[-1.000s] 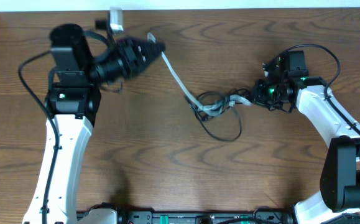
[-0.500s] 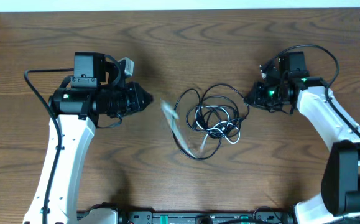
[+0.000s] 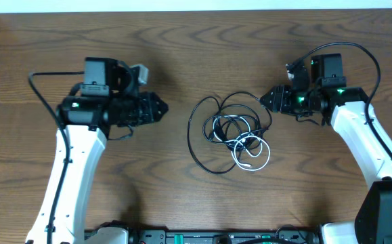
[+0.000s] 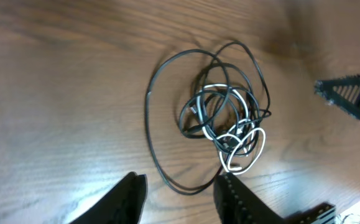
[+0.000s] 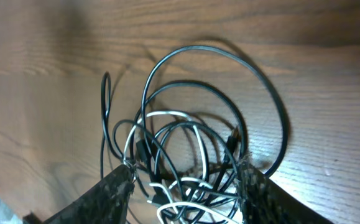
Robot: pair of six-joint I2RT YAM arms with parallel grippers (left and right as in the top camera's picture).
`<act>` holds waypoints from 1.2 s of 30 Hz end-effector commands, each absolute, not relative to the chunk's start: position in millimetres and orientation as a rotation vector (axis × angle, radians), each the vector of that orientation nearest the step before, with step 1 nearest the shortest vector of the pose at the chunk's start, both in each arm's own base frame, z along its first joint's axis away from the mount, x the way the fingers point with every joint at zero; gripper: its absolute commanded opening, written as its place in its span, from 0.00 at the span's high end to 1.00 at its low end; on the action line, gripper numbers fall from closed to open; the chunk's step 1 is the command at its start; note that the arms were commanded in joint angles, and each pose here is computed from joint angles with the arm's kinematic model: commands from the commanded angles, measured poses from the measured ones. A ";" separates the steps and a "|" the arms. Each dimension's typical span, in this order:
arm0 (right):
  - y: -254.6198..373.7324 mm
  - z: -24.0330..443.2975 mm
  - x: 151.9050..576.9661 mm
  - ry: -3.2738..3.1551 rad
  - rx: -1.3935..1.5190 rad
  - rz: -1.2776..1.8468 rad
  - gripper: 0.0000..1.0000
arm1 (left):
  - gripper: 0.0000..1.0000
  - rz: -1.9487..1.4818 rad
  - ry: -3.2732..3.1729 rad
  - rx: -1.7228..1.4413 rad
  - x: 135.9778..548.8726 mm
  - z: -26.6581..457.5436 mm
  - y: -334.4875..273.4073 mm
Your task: Untangle cables
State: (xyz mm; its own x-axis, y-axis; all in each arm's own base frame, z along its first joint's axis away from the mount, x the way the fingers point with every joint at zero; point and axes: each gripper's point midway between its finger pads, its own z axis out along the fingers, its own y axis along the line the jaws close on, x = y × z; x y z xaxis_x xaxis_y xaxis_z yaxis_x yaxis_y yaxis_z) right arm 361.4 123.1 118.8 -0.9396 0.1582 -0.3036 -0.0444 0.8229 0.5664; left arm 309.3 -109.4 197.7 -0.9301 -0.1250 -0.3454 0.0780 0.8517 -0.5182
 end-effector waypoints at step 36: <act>73.3 107.8 352.5 2.732 0.189 0.676 0.36 | 0.57 -0.553 3.116 -0.175 293.4 -4.9 -256.9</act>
